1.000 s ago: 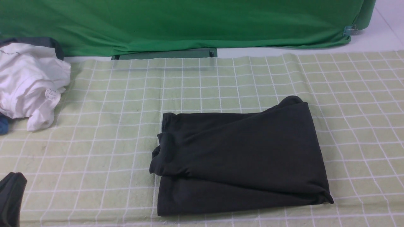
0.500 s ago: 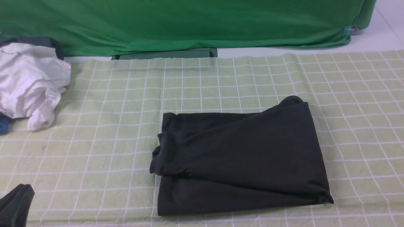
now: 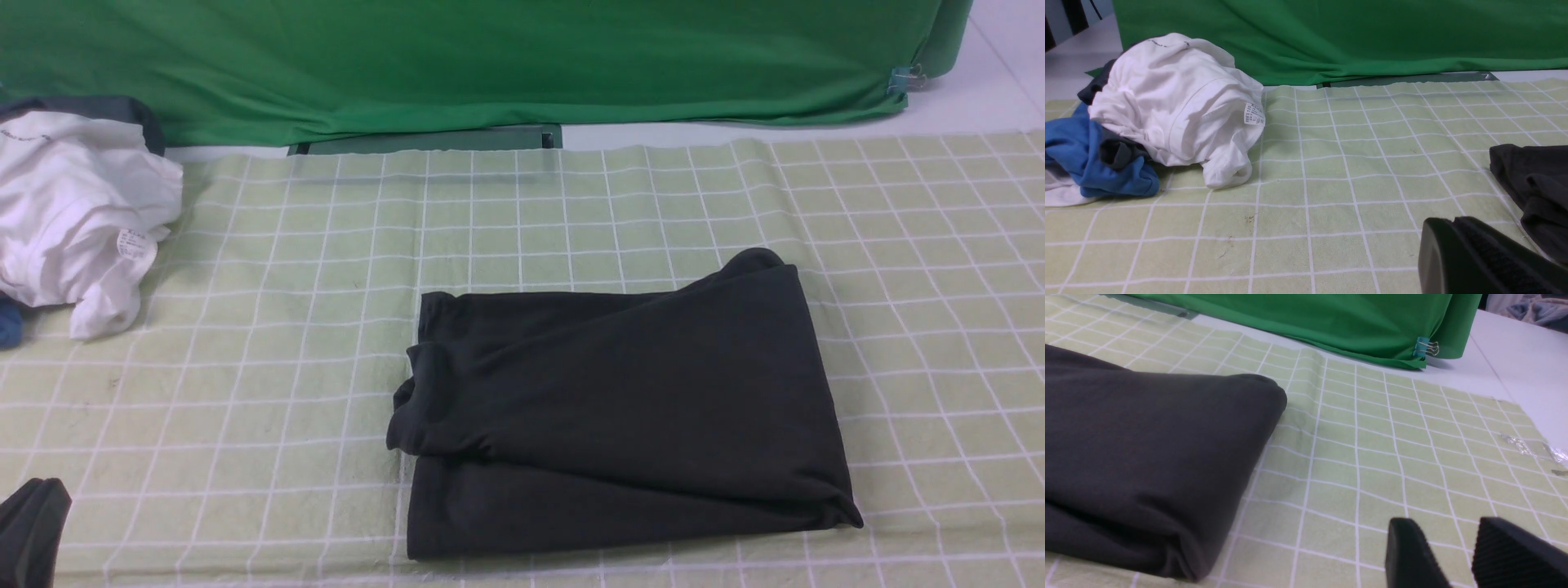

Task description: Fold a long-sleeved shirt over a green coffee tablecloth.

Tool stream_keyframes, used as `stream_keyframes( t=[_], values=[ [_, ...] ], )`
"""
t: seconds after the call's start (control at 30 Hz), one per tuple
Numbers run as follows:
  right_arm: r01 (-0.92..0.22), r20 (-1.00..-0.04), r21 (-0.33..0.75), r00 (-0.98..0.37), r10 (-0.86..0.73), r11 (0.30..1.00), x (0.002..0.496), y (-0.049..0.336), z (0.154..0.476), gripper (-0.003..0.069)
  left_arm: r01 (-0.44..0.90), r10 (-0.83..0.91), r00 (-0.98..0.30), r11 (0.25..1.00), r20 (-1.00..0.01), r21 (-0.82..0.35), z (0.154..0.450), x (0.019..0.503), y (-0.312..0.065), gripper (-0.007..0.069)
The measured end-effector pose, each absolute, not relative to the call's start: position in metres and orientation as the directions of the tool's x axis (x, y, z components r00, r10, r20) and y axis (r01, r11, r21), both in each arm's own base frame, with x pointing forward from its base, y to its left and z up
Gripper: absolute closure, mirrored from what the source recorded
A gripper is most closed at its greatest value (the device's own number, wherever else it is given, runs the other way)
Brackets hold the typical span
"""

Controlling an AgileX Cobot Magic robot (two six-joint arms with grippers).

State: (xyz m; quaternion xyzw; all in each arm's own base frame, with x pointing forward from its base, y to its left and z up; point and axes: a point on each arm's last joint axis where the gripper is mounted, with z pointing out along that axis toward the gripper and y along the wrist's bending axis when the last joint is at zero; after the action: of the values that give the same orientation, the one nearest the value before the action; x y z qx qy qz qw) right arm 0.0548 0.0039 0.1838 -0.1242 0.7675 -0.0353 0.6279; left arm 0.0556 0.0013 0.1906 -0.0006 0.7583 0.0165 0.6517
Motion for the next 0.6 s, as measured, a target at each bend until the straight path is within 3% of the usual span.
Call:
stream_keyframes(
  t=[0.6],
  values=[
    [-0.146, -0.955, -0.21, -0.181, -0.235, 0.967, 0.0548, 0.0039, 0.1838, 0.0418, -0.022, 0.026, -0.151, 0.999, -0.988, 0.03, 0.1906, 0.0556, 0.0013, 0.061]
  ],
)
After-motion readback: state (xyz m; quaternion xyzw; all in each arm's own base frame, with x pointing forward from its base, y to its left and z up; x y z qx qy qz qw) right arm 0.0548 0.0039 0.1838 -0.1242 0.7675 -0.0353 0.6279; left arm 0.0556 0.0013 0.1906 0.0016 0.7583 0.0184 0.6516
